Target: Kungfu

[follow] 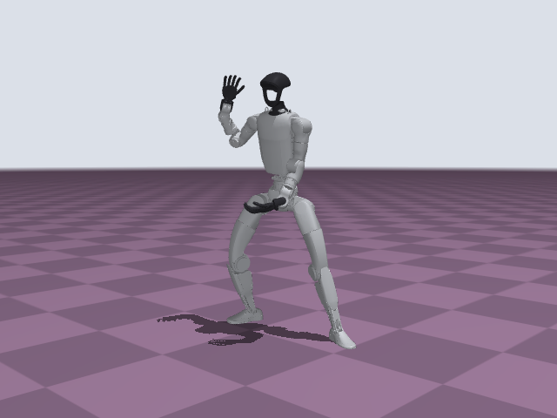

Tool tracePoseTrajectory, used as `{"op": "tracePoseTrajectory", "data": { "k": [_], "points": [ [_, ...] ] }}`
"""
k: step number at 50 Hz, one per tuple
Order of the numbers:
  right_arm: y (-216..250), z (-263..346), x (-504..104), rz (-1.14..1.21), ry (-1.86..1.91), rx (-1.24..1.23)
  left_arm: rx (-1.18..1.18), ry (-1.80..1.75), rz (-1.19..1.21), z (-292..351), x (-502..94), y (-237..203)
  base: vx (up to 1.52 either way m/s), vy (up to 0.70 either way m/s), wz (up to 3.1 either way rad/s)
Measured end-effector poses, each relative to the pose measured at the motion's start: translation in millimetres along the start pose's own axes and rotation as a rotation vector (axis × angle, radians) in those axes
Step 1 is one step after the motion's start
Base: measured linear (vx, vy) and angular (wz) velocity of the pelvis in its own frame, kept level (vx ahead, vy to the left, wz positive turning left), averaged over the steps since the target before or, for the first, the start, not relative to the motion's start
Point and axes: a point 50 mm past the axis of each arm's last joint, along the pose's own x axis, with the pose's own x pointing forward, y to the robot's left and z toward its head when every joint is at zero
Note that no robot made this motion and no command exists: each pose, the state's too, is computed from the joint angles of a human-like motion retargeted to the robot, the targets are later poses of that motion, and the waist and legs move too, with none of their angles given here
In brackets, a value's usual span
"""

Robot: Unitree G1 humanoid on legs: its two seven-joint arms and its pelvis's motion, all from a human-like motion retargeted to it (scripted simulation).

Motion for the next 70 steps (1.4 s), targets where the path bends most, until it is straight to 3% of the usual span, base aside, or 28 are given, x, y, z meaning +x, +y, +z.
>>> {"op": "tracePoseTrajectory", "data": {
  "k": [4,8,13,22,29,34,39,42,47,50,53,60,65,70],
  "points": [
    [10,-4,3,0.062,0.0,-0.023,0.344,0.118,-0.244,44,44,-39,-0.05,0.07,-0.21],
    [15,-14,2,0.104,0.061,0.032,0.571,0.101,-0.255,83,54,-49,0.1,0.08,-0.28],
    [7,-22,-2,0.147,0.126,-0.029,0.694,0.127,-0.22,109,43,-38,0.14,0.18,0.12],
    [-31,-63,-67,0.246,0.577,-0.191,0.949,0.414,0.182,120,-41,40,0.35,0.26,0.7],
    [-42,-65,-215,0.289,1.228,-0.004,0.965,0.772,0.556,94,-144,95,0.49,0.28,1.2],
    [5,-3,-345,0.035,1.718,0.276,0.968,0.99,0.718,60,-187,110,0.4,0.16,1.69],
    [131,30,-397,-0.238,1.917,0.693,0.889,1.271,0.735,7,-238,110,0.3,-0.04,1.44],
    [217,-12,-366,-0.202,1.79,1.051,0.715,1.451,0.746,-43,-294,95,0.19,-0.15,1.24],
    [317,-89,-213,-0.156,1.193,1.607,0.104,1.81,0.624,-154,-390,6,0.12,-0.07,0.94],
    [328,-108,-116,-0.132,0.82,1.808,-0.219,2.017,0.39,-190,-423,-59,0.22,-0.13,0.56],
    [308,-118,-44,-0.14,0.501,1.855,-0.352,2.072,0.202,-210,-427,-91,0.23,-0.33,0.21],
    [231,-132,21,-0.283,0.195,1.578,-0.397,1.961,0.092,-223,-386,-85,0.49,-0.2,-0.29],
    [250,-119,4,-0.451,0.273,1.616,-0.306,1.915,-0.055,-224,-355,-72,0.91,0.36,0.81],
    [263,-116,-12,-0.424,0.305,1.758,0.044,1.837,0.169,-175,-328,1,0.63,-0.41,1.78]
  ]
}}
